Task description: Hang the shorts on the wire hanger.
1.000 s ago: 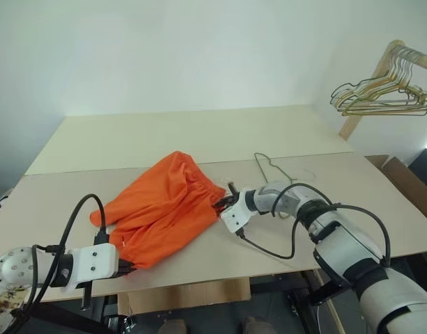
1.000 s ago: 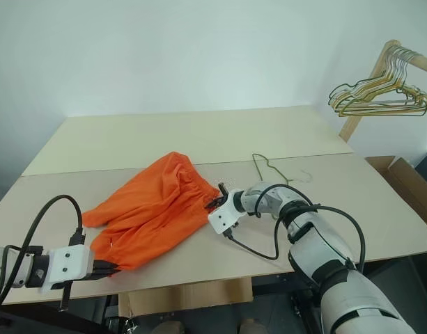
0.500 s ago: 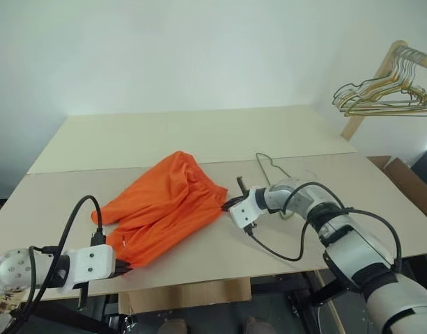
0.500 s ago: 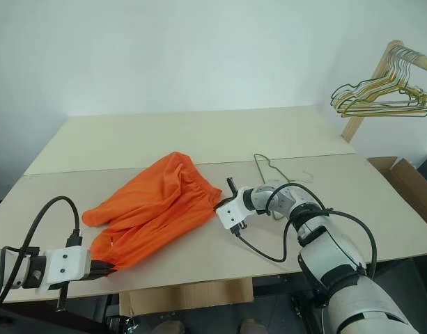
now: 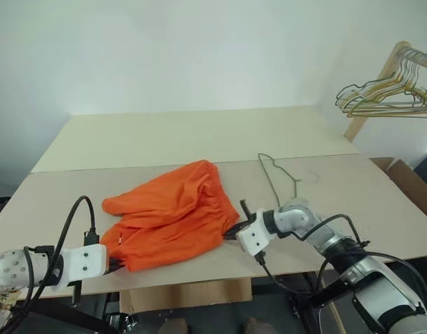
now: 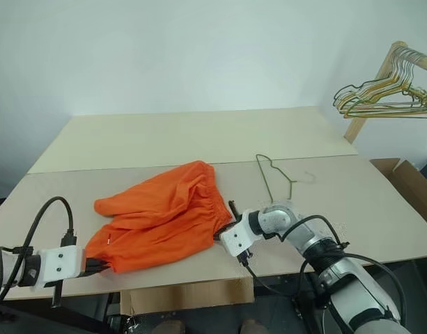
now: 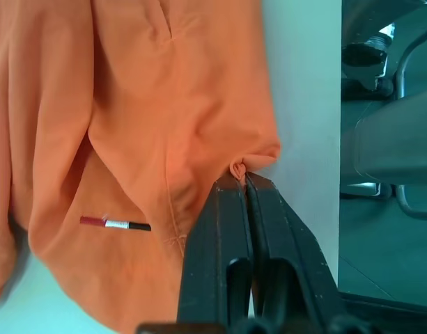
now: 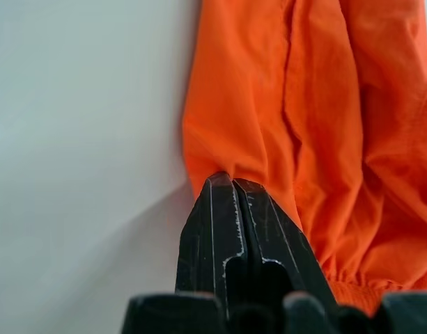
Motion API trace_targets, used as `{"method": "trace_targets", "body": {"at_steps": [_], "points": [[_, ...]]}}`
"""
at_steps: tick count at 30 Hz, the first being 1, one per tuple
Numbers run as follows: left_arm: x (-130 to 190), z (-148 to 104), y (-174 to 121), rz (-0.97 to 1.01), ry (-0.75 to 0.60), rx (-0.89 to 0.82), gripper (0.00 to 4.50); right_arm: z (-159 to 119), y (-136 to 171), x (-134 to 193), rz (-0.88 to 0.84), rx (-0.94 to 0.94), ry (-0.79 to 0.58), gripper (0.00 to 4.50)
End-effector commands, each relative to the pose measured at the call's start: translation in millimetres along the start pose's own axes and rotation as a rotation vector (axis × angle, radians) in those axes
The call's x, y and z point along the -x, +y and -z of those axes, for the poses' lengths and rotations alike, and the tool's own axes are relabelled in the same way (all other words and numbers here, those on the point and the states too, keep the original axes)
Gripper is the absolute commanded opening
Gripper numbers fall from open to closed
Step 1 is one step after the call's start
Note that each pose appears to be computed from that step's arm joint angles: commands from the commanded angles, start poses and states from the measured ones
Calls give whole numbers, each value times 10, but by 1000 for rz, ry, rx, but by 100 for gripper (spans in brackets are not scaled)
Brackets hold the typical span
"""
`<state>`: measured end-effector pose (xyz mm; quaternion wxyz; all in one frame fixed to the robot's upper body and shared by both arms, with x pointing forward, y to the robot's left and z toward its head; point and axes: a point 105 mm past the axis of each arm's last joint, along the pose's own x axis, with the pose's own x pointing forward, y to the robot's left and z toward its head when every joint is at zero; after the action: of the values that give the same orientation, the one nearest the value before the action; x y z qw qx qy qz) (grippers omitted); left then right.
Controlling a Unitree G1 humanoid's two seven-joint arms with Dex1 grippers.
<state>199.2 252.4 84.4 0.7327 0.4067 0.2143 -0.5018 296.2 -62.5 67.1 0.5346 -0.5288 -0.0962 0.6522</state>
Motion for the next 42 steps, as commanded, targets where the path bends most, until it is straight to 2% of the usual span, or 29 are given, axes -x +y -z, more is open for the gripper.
{"method": "trace_targets", "body": {"at_steps": [1, 4, 8, 12, 22, 28, 36, 39, 42], "points": [[43, -8, 85, -20, 10, -38, 0, 91, -153, 263, 13, 36, 79, 105], [37, -6, 112, -25, 13, -48, 0, 157, -226, 390, 45, 27, 108, 203], [25, -8, 122, -23, 13, -53, 0, 228, -314, 513, 61, 17, 132, 203], [-1, -38, 142, -28, 3, -56, 0, 314, -413, 448, 100, 77, 169, 203], [3, -58, 118, -30, -3, -49, 0, 218, -330, 247, 21, 136, 91, 203], [16, -38, 113, -34, 4, -49, 0, 245, -190, 301, -65, 126, 94, 203], [2, -41, 105, -37, -1, -50, 0, 248, -259, 390, -94, 181, 106, 203], [-3, -41, 105, -36, -2, -50, 0, 186, -308, 378, -67, 222, 77, 260], [-18, -45, 103, -34, -5, -50, 0, 170, -294, 305, -66, 246, 69, 362]]}}
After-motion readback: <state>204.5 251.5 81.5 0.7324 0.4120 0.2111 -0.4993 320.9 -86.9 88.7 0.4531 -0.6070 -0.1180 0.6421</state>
